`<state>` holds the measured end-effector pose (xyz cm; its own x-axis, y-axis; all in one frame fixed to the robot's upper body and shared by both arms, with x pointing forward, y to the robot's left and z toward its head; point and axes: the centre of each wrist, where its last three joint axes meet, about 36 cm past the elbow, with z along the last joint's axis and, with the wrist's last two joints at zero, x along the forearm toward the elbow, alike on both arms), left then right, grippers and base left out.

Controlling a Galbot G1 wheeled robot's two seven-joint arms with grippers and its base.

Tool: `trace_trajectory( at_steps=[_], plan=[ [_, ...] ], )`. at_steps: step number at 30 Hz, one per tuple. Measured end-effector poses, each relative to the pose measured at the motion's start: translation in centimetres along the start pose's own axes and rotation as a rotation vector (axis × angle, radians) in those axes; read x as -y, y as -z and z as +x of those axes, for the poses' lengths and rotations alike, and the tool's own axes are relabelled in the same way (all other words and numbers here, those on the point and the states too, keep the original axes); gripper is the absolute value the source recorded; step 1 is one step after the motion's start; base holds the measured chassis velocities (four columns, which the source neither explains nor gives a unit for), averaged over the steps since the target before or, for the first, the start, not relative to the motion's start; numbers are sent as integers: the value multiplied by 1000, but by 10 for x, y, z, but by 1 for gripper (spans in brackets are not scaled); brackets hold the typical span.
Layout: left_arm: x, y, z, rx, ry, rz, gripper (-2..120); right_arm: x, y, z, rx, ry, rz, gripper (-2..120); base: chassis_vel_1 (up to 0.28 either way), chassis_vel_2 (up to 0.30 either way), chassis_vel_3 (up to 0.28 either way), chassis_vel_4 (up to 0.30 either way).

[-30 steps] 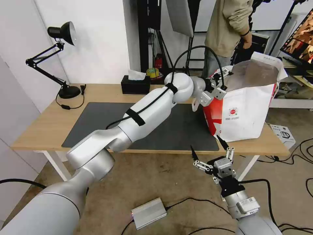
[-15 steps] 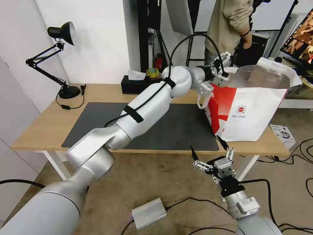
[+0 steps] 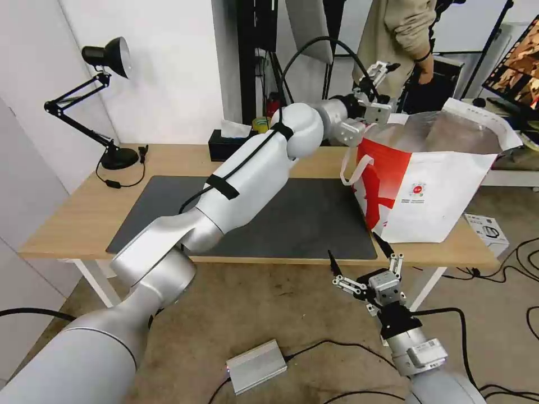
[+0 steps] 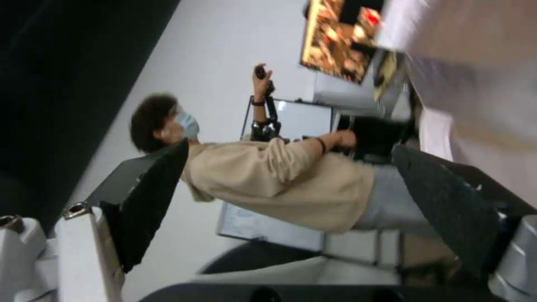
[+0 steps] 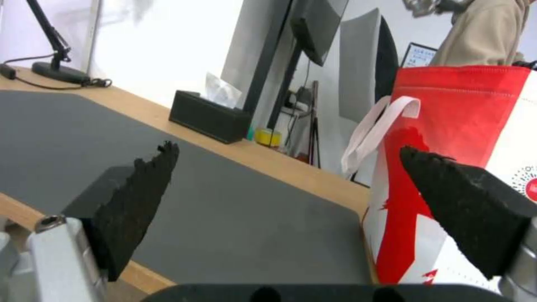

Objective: Pick up the trash from the table and place it into the takeout bag.

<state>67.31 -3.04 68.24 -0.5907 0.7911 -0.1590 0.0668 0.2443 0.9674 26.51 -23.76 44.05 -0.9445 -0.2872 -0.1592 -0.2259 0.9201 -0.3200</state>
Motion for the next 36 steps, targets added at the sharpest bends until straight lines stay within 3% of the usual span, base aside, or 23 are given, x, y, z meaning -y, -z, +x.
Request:
trace_trajectory(
  at_steps=[1, 3, 5, 6, 7, 8, 10, 11, 15, 16, 19, 21, 27, 30, 36],
  plan=[
    [0, 0, 0, 0, 0, 0, 98, 0, 0, 0, 0, 0, 0, 100, 0, 0, 0, 0],
    [-1, -6, 6, -7, 33, 132, 98, 0, 0, 0, 0, 0, 0, 100, 0, 0, 0, 0],
    [1, -15, 20, -33, 84, 345, 98, 0, 0, 0, 0, 0, 0, 100, 0, 0, 0, 0],
    [2, -19, 26, -42, 103, 414, 98, 0, 0, 0, 0, 0, 0, 100, 0, 0, 0, 0],
    [2, -19, 26, -42, 103, 414, 98, 0, 0, 0, 0, 0, 0, 100, 0, 0, 0, 0],
    [4, -25, 39, -59, 138, 538, 98, 0, 0, 0, 0, 0, 0, 100, 0, 0, 0, 0],
    [4, -33, 52, -75, 169, 631, 98, 0, 0, 0, 0, 0, 0, 100, 0, 0, 0, 0],
    [4, -33, 52, -75, 169, 631, 98, 0, 0, 0, 0, 0, 0, 100, 0, 0, 0, 0],
    [-1, -48, 92, -88, 248, 822, 98, 0, 0, 0, 0, 0, 0, 100, 0, 0, 0, 0],
    [-1, -48, 92, -88, 248, 822, 98, 0, 0, 0, 0, 0, 0, 100, 0, 0, 0, 0],
    [-5, -52, 128, -94, 303, 945, 99, 0, 0, 0, 0, 0, 0, 100, 0, 0, 0, 0],
    [-5, -53, 133, -94, 307, 955, 99, 0, 0, 0, 0, 0, 0, 100, 0, 0, 0, 0],
    [-4, -64, 206, -120, 389, 1024, 100, 0, 0, 0, 0, 0, 0, 100, 0, 0, 0, 0],
    [-7, -68, 230, -136, 423, 1014, 100, 0, 0, 0, 0, 0, 0, 100, 0, 0, 0, 0],
    [-12, -70, 310, -190, 498, 980, 100, 0, 0, 0, 0, 0, 0, 100, 0, 0, 0, 0]
  ],
)
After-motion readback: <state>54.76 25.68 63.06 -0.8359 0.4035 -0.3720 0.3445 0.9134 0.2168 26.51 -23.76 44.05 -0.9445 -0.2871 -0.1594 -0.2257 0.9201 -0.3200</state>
